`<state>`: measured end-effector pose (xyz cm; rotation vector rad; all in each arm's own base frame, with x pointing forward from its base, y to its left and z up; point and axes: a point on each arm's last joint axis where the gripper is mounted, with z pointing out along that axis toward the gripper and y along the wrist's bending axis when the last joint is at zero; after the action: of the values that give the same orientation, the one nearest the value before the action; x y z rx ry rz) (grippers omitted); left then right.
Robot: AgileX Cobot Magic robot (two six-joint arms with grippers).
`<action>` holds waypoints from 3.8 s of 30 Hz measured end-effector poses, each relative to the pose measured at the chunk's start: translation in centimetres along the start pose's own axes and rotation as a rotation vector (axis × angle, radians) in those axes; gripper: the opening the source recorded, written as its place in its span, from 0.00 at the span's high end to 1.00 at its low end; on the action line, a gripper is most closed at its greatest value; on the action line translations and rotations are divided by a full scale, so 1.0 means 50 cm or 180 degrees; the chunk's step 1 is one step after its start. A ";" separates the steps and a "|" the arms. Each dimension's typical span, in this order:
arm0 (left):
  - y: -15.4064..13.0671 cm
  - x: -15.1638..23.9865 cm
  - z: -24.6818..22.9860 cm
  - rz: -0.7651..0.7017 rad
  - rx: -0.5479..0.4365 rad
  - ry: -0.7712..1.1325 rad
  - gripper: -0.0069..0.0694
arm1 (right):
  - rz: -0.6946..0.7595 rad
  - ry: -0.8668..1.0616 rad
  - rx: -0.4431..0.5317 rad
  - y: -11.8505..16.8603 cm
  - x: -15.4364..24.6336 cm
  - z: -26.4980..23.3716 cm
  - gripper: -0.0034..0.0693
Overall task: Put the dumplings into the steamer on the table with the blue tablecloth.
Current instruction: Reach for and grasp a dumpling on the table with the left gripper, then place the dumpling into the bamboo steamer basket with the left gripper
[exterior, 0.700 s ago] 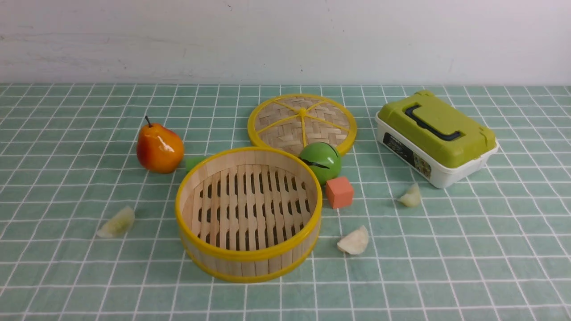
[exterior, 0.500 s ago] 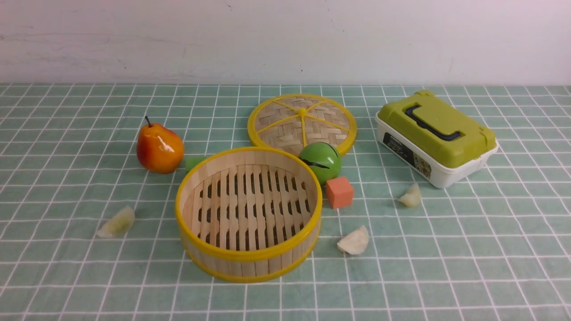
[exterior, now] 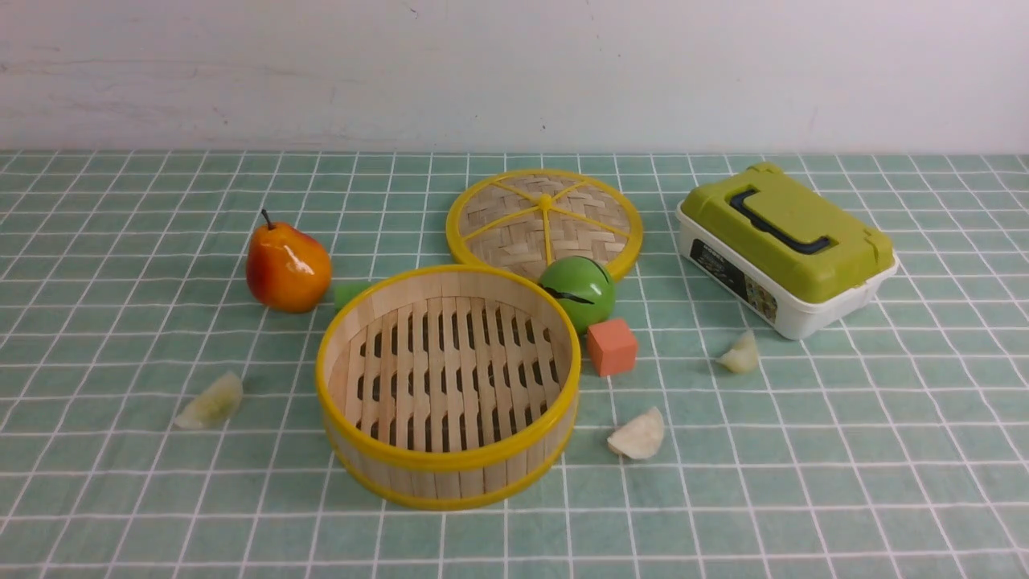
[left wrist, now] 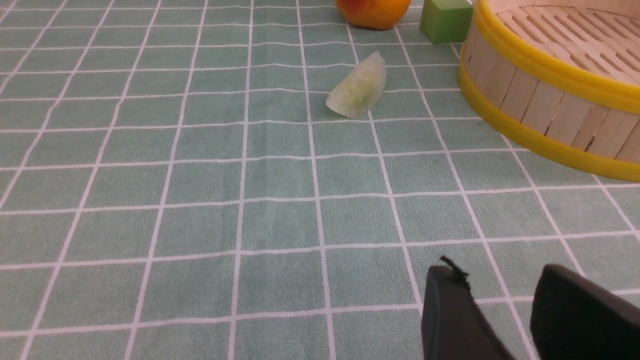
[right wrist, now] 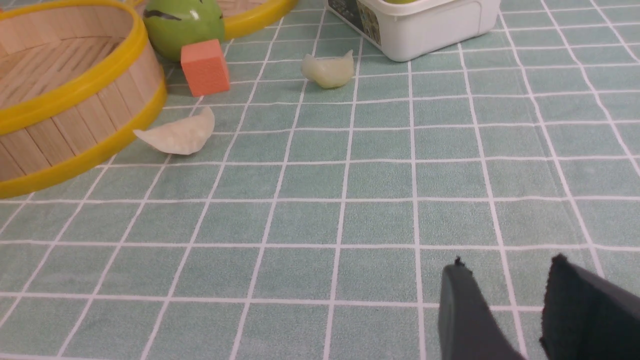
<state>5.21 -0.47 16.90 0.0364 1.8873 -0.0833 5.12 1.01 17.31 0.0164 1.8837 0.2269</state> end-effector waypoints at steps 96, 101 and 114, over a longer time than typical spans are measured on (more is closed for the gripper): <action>0.009 -0.238 0.622 0.0920 0.0179 0.2935 0.43 | -0.0472 0.1273 -0.0335 0.050 -0.207 0.114 0.95; 0.011 -0.214 0.646 0.0953 0.0180 0.2878 0.57 | -0.0407 0.1262 -0.0354 0.052 -0.208 0.114 0.95; 0.008 -0.244 0.626 0.0068 -0.0210 0.2818 0.66 | -0.0350 0.1251 -0.0371 0.053 -0.208 0.115 0.95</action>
<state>38.68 -2.28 18.75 0.0535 2.7722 0.0179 13.58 3.18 25.81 -0.2253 2.2507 0.2790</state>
